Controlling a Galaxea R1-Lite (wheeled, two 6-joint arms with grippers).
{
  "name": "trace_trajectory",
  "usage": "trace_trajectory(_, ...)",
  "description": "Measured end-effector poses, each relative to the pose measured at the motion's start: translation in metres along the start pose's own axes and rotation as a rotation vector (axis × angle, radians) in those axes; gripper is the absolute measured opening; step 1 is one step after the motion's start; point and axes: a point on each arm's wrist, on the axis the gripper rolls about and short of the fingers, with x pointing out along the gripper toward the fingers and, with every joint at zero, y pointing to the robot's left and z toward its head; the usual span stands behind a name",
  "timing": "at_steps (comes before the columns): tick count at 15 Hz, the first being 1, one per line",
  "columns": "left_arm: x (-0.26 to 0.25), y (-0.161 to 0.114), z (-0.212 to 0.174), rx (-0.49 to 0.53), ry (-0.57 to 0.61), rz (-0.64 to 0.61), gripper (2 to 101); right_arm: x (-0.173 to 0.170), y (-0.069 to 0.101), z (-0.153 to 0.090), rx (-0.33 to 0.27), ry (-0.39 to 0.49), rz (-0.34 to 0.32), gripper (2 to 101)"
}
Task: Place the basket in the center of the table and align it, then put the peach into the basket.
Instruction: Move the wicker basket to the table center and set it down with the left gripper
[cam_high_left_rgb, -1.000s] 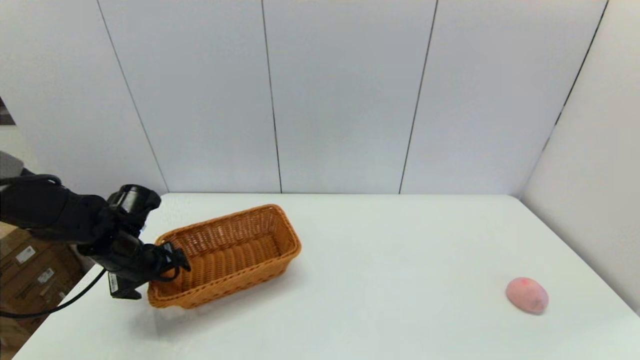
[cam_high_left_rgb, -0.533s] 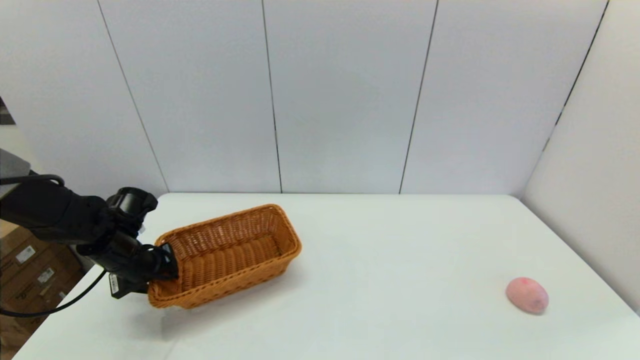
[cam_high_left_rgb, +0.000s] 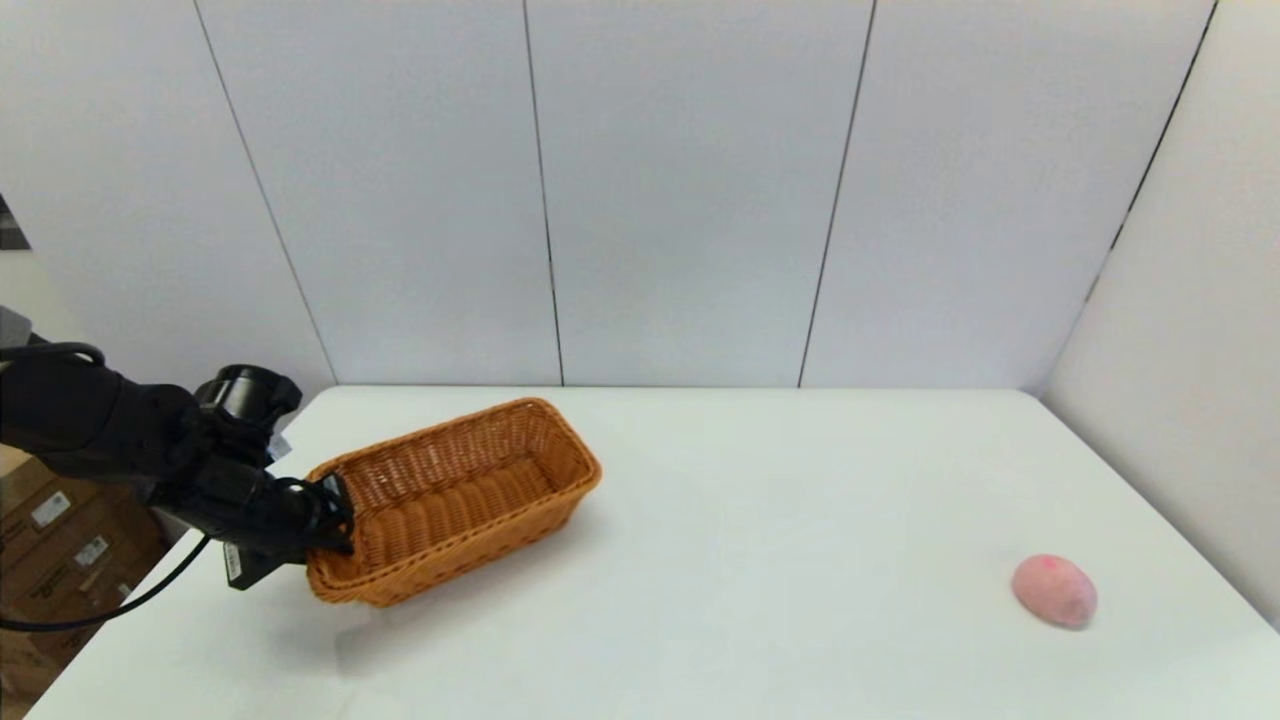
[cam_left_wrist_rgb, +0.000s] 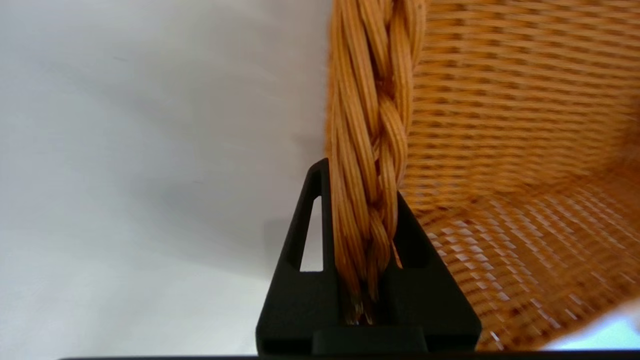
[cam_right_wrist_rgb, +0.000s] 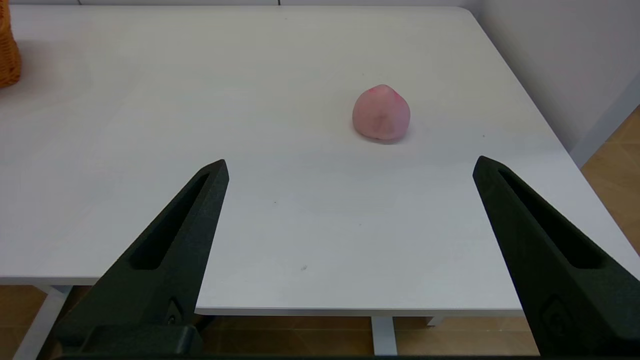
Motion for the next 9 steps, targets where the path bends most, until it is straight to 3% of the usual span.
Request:
trace_trajectory(2,-0.006,0.000,0.001,-0.009,0.036,-0.085,14.5,0.000,0.000,0.000,-0.001,0.000,0.000,97.1)
trace_trajectory(5,-0.012,-0.004,0.000,0.007,0.032,-0.115,14.5,0.000,0.000,0.000,-0.001,0.000,0.001,97.1)
trace_trajectory(9,-0.017,-0.038,-0.021,0.128,0.046,-0.163,14.5,0.000,0.000,0.000,-0.001,0.000,0.002,97.1)
